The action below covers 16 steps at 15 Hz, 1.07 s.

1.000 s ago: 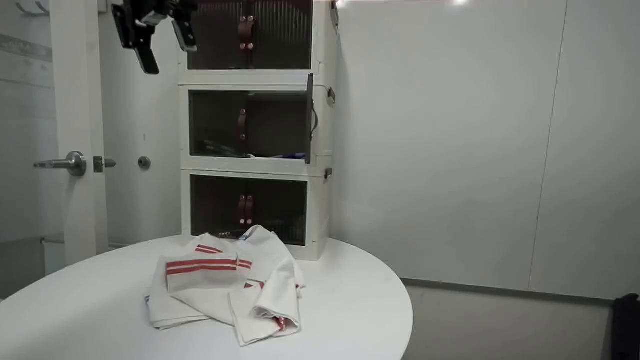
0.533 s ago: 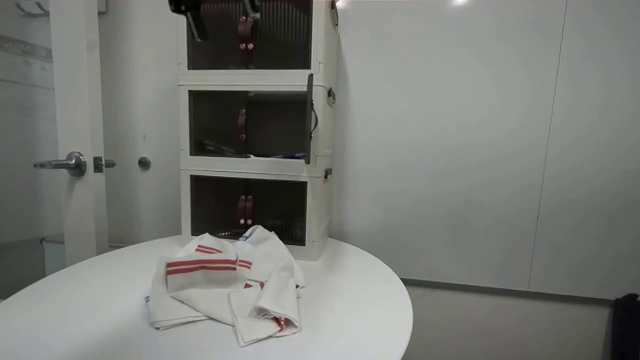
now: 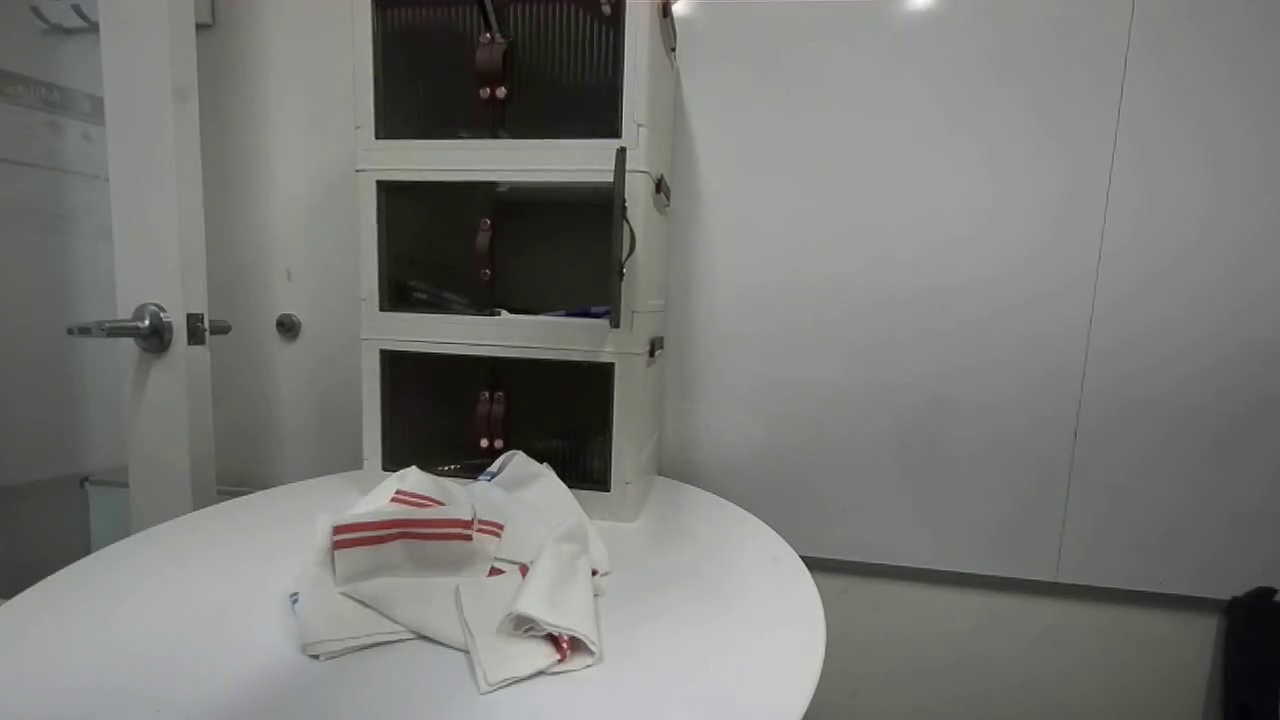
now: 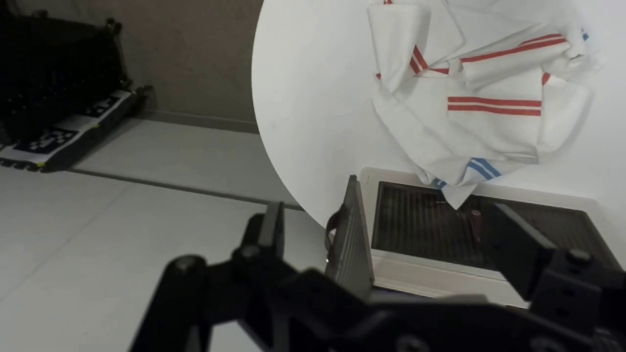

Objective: Close the cabinet door

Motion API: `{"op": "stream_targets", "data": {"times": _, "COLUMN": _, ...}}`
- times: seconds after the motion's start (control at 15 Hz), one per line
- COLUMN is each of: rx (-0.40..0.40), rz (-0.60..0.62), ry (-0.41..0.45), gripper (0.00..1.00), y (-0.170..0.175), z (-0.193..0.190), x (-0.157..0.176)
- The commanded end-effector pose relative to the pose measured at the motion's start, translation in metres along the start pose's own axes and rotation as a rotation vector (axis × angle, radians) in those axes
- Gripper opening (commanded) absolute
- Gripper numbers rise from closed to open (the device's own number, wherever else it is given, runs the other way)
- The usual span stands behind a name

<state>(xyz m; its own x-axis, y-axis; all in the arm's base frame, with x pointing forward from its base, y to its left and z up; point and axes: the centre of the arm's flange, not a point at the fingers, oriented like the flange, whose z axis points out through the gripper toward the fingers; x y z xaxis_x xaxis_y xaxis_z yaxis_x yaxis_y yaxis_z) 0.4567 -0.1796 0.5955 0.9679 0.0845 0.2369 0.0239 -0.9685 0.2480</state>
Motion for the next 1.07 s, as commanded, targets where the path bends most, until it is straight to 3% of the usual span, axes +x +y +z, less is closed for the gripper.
{"op": "stream_targets", "data": {"times": 0.0, "rx": 0.022, "rz": -0.093, "ry": -0.022, "gripper": 1.0, "y": -0.003, "z": -0.001, "x": 0.059}}
{"op": "stream_targets", "data": {"times": 0.6, "rx": -0.013, "rz": -0.235, "ry": -0.033, "gripper": 1.0, "y": -0.009, "z": 0.033, "x": 0.115}}
{"op": "stream_targets", "data": {"times": 1.0, "rx": 0.025, "rz": -0.273, "ry": -0.061, "gripper": 1.0, "y": 0.006, "z": 0.067, "x": 0.135}}
